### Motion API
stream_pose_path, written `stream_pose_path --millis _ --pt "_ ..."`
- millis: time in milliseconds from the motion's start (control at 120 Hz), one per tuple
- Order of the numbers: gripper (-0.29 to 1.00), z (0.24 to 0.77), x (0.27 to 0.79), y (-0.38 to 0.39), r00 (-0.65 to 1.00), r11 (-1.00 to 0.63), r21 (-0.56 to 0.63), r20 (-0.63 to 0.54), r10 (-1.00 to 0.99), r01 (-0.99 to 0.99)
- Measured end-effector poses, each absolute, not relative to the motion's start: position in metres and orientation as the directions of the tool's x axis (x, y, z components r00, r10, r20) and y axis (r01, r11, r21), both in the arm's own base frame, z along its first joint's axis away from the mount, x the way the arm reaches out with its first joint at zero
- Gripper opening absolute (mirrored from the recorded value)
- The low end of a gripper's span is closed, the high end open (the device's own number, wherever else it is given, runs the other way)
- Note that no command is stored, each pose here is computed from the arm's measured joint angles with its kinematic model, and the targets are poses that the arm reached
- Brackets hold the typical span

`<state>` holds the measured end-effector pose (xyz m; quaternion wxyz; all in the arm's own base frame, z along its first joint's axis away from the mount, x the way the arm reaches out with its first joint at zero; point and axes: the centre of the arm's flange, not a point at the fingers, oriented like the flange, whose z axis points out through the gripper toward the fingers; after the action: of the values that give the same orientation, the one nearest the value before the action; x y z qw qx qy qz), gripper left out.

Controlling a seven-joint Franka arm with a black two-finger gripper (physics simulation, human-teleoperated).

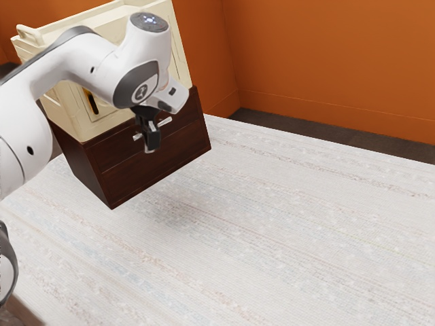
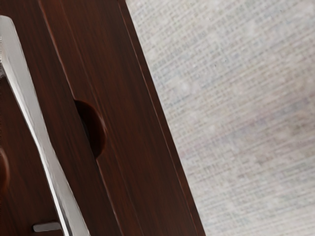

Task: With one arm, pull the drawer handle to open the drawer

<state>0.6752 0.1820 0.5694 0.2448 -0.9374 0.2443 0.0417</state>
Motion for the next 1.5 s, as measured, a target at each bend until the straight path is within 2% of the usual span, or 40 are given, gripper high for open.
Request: stream_pose_path --millis 617,725,875,1133,1500 --pt "0.7 0.543 0.692 0.191 0.875 -0.768 -0.422 -0.196 -0.442 -0.482" --pt "0.74 0.54 0.695 0.193 0.876 -0.769 -0.421 -0.195 -0.44 -0.48" --pt "0.7 0.539 0.7 0.194 0.878 -0.77 -0.424 -0.186 -0.441 -0.477" --pt "0.71 0.524 0.699 0.179 0.864 -0.775 -0.384 -0.2 -0.462 -0.502" --pt "0.69 0.532 0.699 0.14 0.843 -0.763 -0.362 -0.177 -0.508 -0.536"
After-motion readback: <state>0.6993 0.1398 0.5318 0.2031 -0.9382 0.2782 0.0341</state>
